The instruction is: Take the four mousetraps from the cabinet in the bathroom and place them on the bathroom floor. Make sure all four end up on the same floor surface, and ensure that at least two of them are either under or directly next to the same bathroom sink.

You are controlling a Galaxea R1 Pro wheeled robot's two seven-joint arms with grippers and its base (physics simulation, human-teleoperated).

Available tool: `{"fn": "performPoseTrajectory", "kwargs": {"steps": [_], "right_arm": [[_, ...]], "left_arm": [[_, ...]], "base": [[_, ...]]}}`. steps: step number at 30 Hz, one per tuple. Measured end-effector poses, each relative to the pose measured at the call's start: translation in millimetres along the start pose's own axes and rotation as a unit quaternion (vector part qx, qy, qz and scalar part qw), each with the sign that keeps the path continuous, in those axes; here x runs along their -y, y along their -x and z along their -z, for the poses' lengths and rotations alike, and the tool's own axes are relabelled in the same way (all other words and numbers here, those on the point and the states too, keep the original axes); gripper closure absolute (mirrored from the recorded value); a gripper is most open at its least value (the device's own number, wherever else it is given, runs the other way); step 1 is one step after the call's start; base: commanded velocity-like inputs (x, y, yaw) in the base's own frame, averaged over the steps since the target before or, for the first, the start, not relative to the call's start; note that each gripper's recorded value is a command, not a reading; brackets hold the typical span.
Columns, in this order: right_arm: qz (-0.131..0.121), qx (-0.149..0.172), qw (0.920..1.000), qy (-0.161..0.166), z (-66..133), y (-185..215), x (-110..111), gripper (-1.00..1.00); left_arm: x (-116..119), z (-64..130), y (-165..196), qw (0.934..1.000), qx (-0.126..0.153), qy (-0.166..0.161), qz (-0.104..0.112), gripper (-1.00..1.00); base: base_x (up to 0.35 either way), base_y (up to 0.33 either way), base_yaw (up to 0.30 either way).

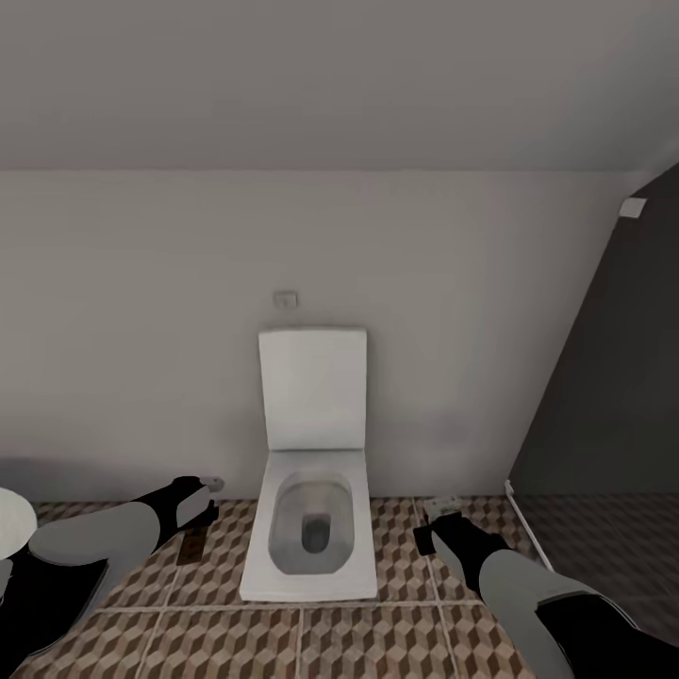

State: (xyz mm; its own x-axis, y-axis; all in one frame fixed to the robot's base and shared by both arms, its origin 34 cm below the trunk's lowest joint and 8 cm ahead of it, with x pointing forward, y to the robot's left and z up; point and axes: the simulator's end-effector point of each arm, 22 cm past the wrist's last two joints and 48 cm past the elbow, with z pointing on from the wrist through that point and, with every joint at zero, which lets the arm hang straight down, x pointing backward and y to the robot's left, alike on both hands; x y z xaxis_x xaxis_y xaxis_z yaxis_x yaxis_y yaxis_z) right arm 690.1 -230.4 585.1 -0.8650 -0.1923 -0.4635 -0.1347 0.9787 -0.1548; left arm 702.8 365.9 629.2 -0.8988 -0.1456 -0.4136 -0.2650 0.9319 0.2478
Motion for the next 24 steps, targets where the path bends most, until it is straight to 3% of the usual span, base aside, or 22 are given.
{"fn": "performPoseTrajectory", "kwargs": {"steps": [24], "right_arm": [[0.000,0.004,1.0000,0.000,-37.2,-25,-8,1.00]], "left_arm": [[-8,-40.4,-9,0.9995,0.025,0.011,0.017,1.00]], "base": [[0.000,0.000,0.000]]}}
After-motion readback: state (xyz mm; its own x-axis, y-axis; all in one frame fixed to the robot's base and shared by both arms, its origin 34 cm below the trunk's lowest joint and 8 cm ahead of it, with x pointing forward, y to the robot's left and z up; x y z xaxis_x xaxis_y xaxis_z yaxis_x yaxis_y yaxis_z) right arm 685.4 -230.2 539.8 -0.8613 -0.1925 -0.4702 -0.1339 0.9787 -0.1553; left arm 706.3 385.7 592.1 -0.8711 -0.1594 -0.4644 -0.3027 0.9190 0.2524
